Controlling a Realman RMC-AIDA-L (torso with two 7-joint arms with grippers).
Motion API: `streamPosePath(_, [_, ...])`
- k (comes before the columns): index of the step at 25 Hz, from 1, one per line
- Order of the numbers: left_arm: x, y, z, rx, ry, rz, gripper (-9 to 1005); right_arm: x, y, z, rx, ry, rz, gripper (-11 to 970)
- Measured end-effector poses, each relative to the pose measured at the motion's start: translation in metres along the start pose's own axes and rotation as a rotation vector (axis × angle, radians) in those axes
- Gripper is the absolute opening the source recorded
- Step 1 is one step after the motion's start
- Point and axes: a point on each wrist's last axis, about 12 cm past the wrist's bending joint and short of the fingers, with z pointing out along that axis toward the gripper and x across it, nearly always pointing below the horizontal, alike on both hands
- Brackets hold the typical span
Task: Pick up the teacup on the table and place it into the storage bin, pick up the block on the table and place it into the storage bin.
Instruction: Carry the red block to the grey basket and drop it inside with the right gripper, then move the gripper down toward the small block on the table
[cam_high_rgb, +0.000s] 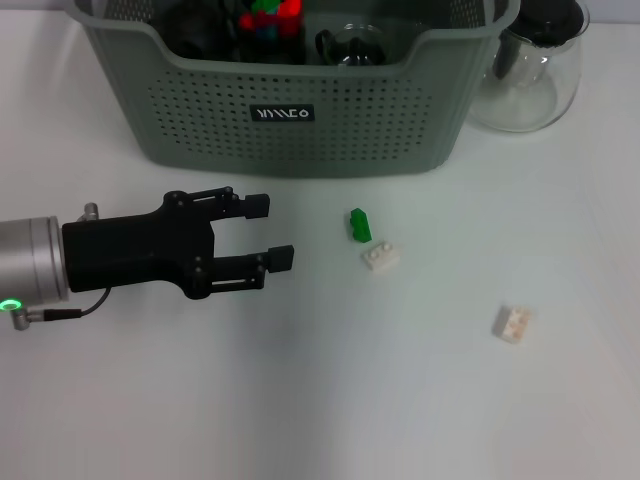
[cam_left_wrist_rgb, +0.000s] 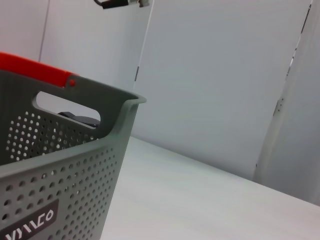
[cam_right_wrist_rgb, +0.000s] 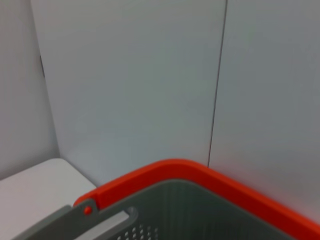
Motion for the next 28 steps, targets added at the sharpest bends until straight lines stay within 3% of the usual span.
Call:
streamPosePath(11, [0.002, -0.001, -0.001, -0.002, -0.001, -0.006, 748, 0.006, 0.003, 0.005, 0.004, 0.015, 0.005, 253])
streamPosePath(15, [0.001, 0.000, -0.002, -0.009, -0.007, -0.006, 748, 0.000, -0.004, -0.009, -0.014, -0.032, 0.016, 353])
streamPosePath(18, [0.001, 0.001, -0.004, -0.022, -0.017, -0.007, 748, -0.006, -0.013, -0.046, -0.074, -0.164, 0.054, 428])
streamPosePath(21, [0.001, 0.002, -0.007, -0.036, -0.020, -0.007, 748, 0.005, -0.024, -0.098, -0.172, -0.320, 0.072, 503])
streamPosePath(24, [0.001, 0.003, -0.007, -0.043, -0.016, -0.004, 748, 0.036, -0.039, -0.149, -0.258, -0.388, 0.090, 620])
streamPosePath(28, [-0.001, 0.005, -0.007, -0.046, -0.014, 0.005, 748, 0.094, -0.049, -0.200, -0.350, -0.282, 0.043, 758])
